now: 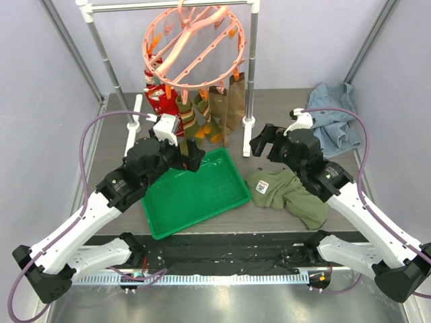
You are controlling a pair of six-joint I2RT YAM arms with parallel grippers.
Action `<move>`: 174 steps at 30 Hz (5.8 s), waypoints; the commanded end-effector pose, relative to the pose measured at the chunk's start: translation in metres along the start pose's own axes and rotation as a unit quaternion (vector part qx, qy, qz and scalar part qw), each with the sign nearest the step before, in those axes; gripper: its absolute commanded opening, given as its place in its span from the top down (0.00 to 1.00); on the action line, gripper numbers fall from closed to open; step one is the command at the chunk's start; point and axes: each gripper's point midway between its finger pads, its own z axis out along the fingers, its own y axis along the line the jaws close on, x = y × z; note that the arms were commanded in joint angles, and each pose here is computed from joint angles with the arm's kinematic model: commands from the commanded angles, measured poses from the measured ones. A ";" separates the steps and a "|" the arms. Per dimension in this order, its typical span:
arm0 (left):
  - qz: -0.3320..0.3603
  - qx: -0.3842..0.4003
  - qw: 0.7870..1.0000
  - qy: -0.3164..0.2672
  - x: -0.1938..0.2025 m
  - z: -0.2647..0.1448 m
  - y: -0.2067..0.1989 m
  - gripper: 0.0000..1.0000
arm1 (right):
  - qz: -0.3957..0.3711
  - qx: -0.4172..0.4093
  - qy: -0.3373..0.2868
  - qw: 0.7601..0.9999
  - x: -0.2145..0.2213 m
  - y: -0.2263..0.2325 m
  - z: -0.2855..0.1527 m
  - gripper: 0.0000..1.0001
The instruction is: Remove the socks clipped to the hanger
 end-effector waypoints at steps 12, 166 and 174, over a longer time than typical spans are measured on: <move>-0.005 -0.003 1.000 -0.017 -0.013 0.000 -0.001 0.00 | -0.022 -0.013 -0.174 0.984 -0.066 0.006 0.000 0.02; 0.000 0.090 0.996 0.001 -0.018 0.001 -0.037 1.00 | -0.128 -0.475 -0.133 0.860 -0.149 0.132 0.131 0.33; 0.001 0.088 0.996 0.003 -0.017 0.003 -0.037 1.00 | -0.128 -0.471 -0.144 0.861 -0.157 0.127 0.128 0.57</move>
